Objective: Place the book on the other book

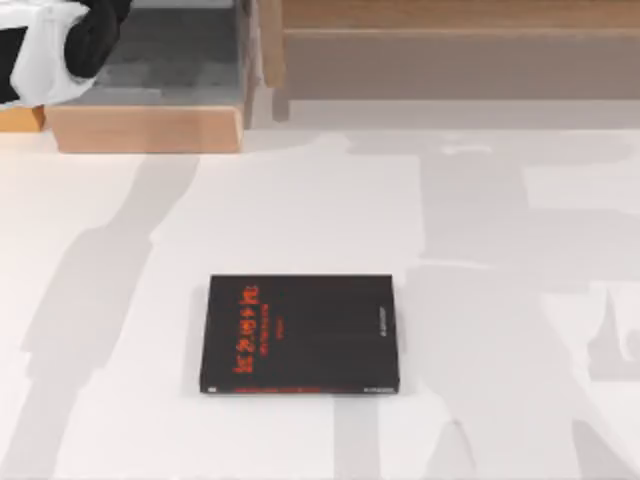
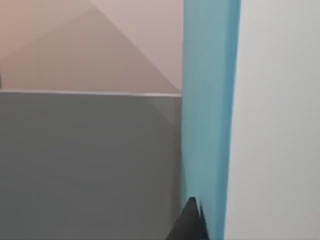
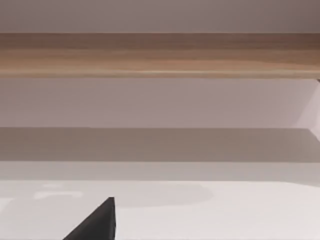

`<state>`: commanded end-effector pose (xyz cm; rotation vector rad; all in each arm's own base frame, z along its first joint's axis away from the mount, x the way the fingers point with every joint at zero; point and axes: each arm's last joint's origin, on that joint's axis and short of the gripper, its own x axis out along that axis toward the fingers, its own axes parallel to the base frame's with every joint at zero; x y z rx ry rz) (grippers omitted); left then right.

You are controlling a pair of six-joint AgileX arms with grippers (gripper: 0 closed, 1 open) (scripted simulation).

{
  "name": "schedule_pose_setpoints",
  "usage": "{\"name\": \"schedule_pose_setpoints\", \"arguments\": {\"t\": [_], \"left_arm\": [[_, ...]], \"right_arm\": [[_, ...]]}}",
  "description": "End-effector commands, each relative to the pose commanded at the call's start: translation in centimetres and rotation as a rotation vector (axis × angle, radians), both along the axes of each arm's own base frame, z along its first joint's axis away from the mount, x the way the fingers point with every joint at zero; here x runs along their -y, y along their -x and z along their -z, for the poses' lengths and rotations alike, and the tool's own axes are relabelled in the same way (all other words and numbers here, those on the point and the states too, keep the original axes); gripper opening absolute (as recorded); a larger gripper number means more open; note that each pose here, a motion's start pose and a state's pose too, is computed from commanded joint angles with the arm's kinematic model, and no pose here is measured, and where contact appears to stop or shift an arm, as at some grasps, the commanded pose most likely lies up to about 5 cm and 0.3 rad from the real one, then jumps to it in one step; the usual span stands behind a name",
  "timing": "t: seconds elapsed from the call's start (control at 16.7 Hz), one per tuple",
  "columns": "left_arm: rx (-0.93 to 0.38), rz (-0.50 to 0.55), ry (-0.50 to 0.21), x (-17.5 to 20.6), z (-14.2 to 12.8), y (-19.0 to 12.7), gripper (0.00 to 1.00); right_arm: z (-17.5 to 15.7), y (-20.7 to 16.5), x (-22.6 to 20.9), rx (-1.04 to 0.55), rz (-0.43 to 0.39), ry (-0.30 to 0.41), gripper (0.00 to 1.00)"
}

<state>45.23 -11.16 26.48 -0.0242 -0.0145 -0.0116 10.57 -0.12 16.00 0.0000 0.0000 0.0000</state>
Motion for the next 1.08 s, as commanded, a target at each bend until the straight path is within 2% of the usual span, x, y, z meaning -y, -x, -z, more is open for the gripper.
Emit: {"name": "schedule_pose_setpoints", "arguments": {"t": [0.36,0.54,0.84,0.96,1.08], "left_arm": [[-0.011,0.003,-0.01,0.0,0.4,0.0,0.0],[0.016,-0.034,-0.055,0.7,-0.8,1.3,0.0],[0.029,-0.183,-0.233,2.8,-3.5,6.7,0.0],[-0.014,-0.231,-0.34,4.0,-3.5,9.5,0.0],[-0.09,-0.245,-0.478,5.5,-2.3,12.5,0.0]], "right_arm": [[0.0,0.0,0.0,0.0,0.0,0.0,1.0],[0.0,0.0,0.0,0.0,0.0,0.0,1.0],[0.0,0.0,0.0,0.0,0.0,0.0,1.0],[0.0,0.0,0.0,0.0,0.0,0.0,1.0],[0.0,0.0,0.0,0.0,0.0,0.0,1.0]]}}
